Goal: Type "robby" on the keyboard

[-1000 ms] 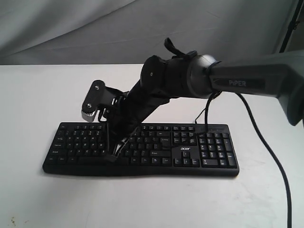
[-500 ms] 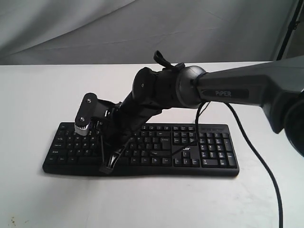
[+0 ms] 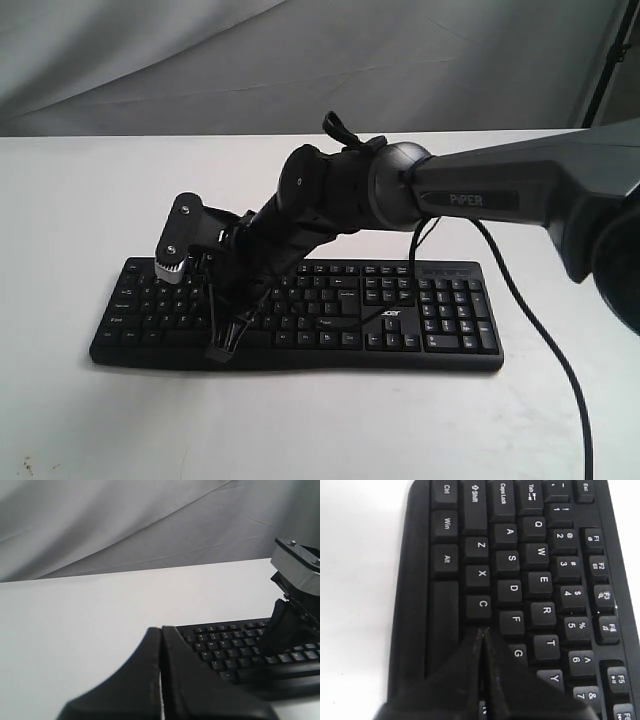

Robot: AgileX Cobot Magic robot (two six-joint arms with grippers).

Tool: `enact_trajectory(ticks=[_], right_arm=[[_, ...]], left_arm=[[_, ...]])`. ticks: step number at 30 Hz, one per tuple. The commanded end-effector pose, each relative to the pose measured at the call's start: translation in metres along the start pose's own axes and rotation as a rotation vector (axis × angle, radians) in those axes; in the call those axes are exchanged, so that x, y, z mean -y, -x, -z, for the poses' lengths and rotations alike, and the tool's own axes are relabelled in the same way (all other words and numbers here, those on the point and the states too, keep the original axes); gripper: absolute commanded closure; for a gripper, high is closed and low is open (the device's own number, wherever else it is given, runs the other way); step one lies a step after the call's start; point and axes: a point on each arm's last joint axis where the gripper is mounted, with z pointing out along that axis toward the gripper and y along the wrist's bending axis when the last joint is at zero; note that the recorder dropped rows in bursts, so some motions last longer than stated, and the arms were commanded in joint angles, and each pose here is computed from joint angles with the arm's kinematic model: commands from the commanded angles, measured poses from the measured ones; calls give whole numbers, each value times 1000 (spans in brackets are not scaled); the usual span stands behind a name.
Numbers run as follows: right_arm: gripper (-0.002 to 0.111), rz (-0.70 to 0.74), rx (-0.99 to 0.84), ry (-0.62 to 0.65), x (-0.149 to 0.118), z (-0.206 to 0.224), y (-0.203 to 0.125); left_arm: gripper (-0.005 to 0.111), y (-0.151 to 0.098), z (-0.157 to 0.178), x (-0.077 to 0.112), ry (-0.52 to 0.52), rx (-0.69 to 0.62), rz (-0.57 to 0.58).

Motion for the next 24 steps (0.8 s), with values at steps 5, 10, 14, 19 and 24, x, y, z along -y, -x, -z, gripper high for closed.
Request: enact_trajectory(ticks=[5,10,14,19,24], right_arm=[[108,-11,5,-28,6,-2,-3],[108,-13,0,-31,7,-2,-3],[108,-18,-2,-34,8,-1,-5],[108,-21,-5,-27,8,-1,-5],[108,-22,-10,-17,7,-1,-5]], left_arm=[[107,-1,0,0,-5,5,-3],[107,-1,0,0,-5,5,-3],[107,-1,0,0,-5,5,-3],[107,-1,0,0,-5,5,-3],[107,-1,0,0,-5,5,-3]])
